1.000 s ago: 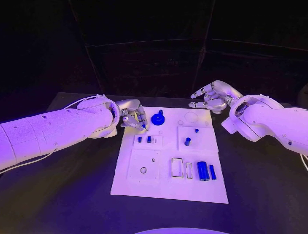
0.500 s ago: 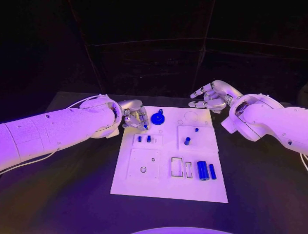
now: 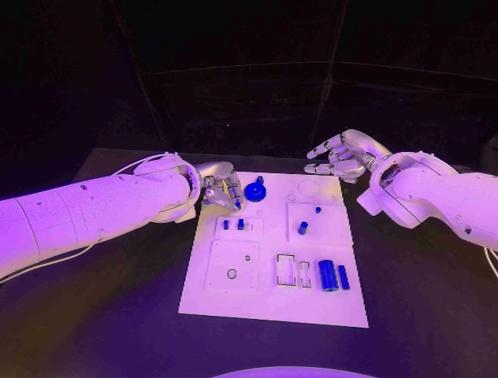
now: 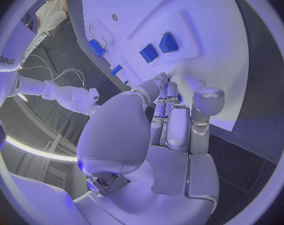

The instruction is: Assemble the parts on the task board

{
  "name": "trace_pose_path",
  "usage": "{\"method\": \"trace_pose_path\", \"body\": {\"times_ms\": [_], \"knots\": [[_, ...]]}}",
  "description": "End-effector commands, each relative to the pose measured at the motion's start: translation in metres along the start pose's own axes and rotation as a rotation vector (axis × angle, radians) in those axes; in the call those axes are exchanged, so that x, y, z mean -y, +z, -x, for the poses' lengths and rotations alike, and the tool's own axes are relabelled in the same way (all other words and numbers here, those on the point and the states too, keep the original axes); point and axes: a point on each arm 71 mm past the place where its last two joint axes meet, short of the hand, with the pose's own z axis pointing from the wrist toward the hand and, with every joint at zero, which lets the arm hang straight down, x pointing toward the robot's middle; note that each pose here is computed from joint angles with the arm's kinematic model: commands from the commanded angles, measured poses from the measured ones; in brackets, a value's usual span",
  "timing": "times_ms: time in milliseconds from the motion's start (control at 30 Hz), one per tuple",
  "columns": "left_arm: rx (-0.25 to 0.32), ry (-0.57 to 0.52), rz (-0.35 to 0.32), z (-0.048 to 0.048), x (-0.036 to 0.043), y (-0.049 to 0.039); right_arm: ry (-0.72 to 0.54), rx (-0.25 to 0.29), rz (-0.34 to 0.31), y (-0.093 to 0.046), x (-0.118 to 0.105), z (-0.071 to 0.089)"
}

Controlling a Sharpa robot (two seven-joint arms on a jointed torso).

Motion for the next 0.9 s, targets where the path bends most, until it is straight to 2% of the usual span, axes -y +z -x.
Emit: {"method": "trace_pose_path", "body": {"times_ms": [33,467,900], "knots": [[-0.022,-0.002,0.009,-0.0011,-0.0004,0.0003,0.002,-0.005,0.006,0.0001,-0.0017,0.0002],[-0.039,0.000,0.026,-0.0023,-0.0034,0.0002,0.002,-0.006,0.007,-0.0002,-0.0018,0.0002],[-0.041,0.002,0.033,-0.0050,-0.0033,0.0043,0.002,-0.007,0.009,0.0000,-0.0026,-0.0004]]}}
